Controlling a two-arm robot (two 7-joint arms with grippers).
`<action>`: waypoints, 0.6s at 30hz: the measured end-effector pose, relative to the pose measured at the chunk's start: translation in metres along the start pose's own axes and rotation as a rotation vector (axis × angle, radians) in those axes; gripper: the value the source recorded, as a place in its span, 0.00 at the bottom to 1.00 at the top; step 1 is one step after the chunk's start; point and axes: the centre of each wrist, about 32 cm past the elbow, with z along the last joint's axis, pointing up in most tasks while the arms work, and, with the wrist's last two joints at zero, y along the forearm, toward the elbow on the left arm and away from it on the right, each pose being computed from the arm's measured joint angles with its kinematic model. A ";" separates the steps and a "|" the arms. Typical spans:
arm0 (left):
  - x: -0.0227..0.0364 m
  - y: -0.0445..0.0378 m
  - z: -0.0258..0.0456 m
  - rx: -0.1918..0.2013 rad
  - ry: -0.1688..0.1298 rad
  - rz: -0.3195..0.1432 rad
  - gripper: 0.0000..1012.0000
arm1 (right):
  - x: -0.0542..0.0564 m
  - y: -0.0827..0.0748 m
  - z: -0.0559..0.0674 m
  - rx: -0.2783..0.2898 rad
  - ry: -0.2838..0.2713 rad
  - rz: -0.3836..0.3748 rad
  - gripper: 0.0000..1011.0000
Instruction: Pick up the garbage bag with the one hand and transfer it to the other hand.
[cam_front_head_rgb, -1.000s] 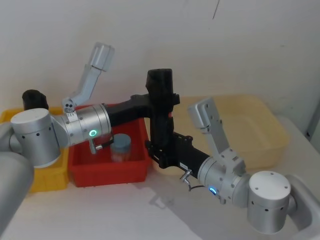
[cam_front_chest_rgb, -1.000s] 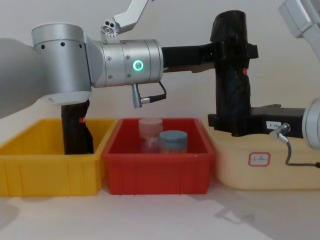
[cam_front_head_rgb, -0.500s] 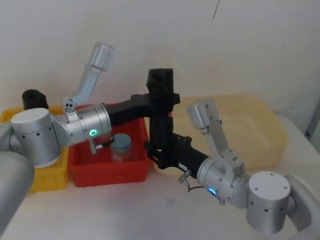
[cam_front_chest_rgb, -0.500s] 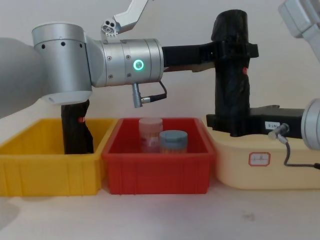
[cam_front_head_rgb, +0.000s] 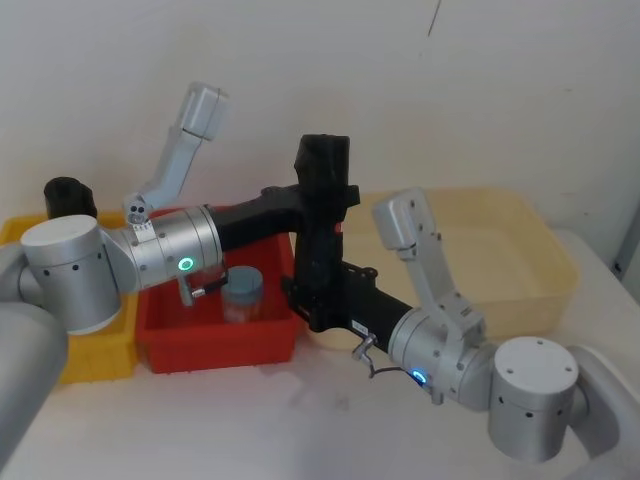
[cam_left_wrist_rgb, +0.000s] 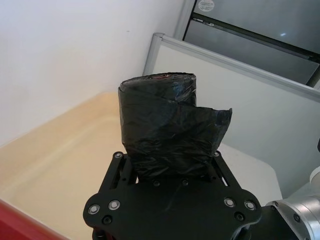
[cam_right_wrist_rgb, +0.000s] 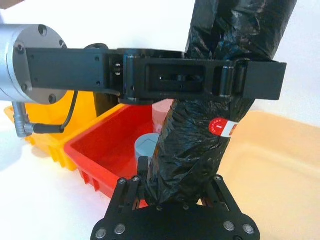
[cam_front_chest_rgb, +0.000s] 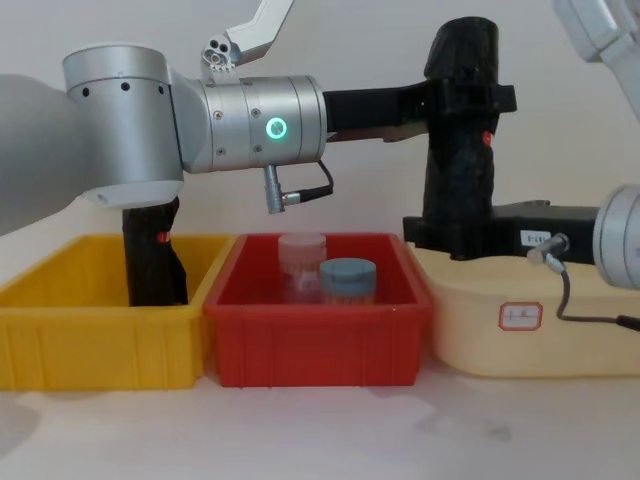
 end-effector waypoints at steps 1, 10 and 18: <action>0.0000 0.0000 0.0000 0.000 0.000 0.000 0.43 | 0.000 0.000 0.000 0.001 0.002 0.000 0.47; 0.0001 0.0002 0.0001 -0.001 -0.001 0.000 0.43 | -0.001 0.004 0.006 0.011 0.027 -0.006 0.47; 0.0001 0.0000 -0.0002 0.001 -0.001 0.001 0.43 | 0.000 0.008 0.008 0.010 0.044 -0.014 0.47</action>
